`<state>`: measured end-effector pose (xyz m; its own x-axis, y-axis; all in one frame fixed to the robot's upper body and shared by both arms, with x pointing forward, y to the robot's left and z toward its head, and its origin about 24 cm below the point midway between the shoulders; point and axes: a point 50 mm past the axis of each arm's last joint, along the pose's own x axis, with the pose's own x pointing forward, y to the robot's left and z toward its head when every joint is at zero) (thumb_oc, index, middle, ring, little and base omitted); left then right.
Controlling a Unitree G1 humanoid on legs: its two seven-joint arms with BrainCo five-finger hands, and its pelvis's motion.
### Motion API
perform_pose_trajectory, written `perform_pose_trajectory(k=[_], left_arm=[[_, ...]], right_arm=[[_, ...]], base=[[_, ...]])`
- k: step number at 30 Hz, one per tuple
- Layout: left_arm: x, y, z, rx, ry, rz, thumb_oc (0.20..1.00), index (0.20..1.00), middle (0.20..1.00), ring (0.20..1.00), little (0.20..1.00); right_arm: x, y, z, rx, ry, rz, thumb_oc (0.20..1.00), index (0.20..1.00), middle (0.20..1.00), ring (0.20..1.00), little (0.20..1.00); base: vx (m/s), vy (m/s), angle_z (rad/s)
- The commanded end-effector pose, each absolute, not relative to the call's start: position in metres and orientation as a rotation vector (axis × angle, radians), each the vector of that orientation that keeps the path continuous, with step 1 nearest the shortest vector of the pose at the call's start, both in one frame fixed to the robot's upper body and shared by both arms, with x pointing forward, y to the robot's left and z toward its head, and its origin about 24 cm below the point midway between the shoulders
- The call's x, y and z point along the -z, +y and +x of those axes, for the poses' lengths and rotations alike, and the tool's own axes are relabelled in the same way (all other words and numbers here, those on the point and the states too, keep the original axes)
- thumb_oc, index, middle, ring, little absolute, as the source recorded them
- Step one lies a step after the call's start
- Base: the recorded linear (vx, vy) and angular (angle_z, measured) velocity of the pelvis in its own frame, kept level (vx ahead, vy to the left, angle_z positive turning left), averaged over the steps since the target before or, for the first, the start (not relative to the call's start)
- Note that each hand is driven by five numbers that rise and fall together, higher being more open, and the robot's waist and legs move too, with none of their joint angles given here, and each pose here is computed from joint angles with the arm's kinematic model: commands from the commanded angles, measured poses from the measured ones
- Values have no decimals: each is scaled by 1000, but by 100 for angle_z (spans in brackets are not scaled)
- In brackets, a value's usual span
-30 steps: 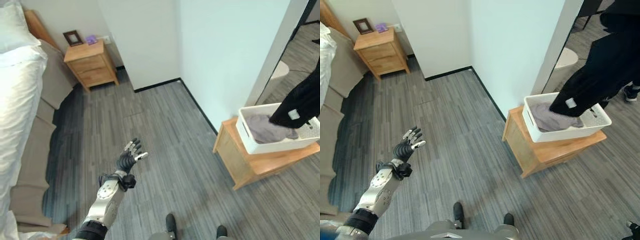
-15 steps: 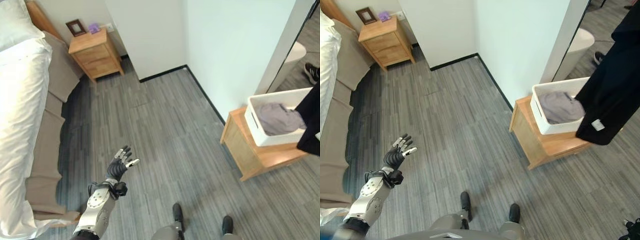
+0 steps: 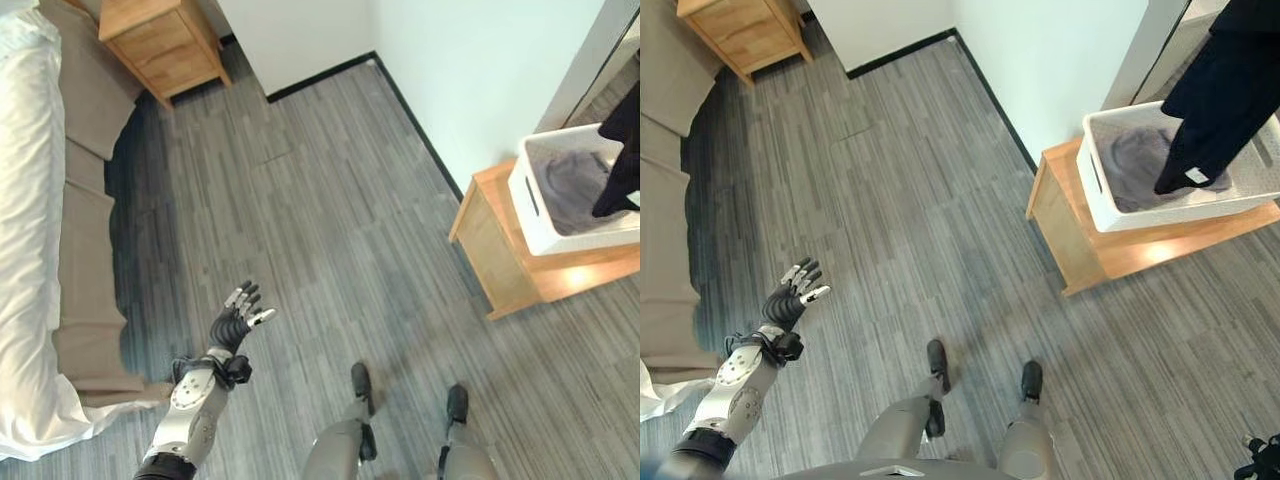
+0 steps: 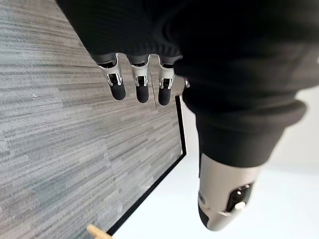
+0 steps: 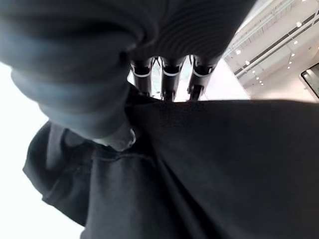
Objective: Pick up bed clothes into laundry basket.
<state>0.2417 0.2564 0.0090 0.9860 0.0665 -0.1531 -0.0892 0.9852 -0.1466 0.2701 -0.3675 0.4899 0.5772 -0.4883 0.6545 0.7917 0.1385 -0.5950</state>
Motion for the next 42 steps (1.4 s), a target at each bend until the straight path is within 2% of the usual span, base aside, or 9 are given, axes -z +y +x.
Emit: perform_pose_trajectory(k=[1,2,9,18,24,27,30,33,42], left_arm=[[-72,270,271,-70,-115,-95,1000,1000,1000,1000,1000],[-75,271,272,-77,-128,-94,1000,1000,1000,1000,1000],[-65,279,263,-127,-98,-114,1000,1000,1000,1000,1000],[-70,312,245,-229,-79,-23,1000,1000,1000,1000,1000],[-71,314,242,-238,-102,-41,1000,1000,1000,1000,1000],[-73,316,239,-289,-139,-66,1000,1000,1000,1000,1000],[-62,300,245,-321,-152,-181,1000,1000,1000,1000,1000],[-36,227,263,-261,-125,-440,1000,1000,1000,1000,1000],[-13,122,262,-245,0,-824,1000,1000,1000,1000,1000]], right_arm=[[-521,-363,240,1029,-468,-1090,200,200,200,200,200],[-502,-377,248,1007,-302,-1170,1000,1000,1000,1000,1000],[-481,-419,222,1109,115,-1212,1000,1000,1000,1000,1000],[-469,-455,178,1250,259,-1178,1000,1000,1000,1000,1000],[-499,-427,189,1256,-66,-1243,1000,1000,1000,1000,1000],[-518,-382,185,1150,-512,-1362,1000,1000,1000,1000,1000],[-499,-378,162,1069,-621,-1388,1000,1000,1000,1000,1000],[-449,-433,67,1209,-578,-1182,1000,1000,1000,1000,1000],[-402,-499,-8,1350,-611,-530,1000,1000,1000,1000,1000]], base=[[-47,-47,-1],[0,0,0],[-6,-2,-4],[14,31,2],[8,-1,-2],[51,-13,-4],[53,37,-14],[80,65,7],[-14,46,-23]])
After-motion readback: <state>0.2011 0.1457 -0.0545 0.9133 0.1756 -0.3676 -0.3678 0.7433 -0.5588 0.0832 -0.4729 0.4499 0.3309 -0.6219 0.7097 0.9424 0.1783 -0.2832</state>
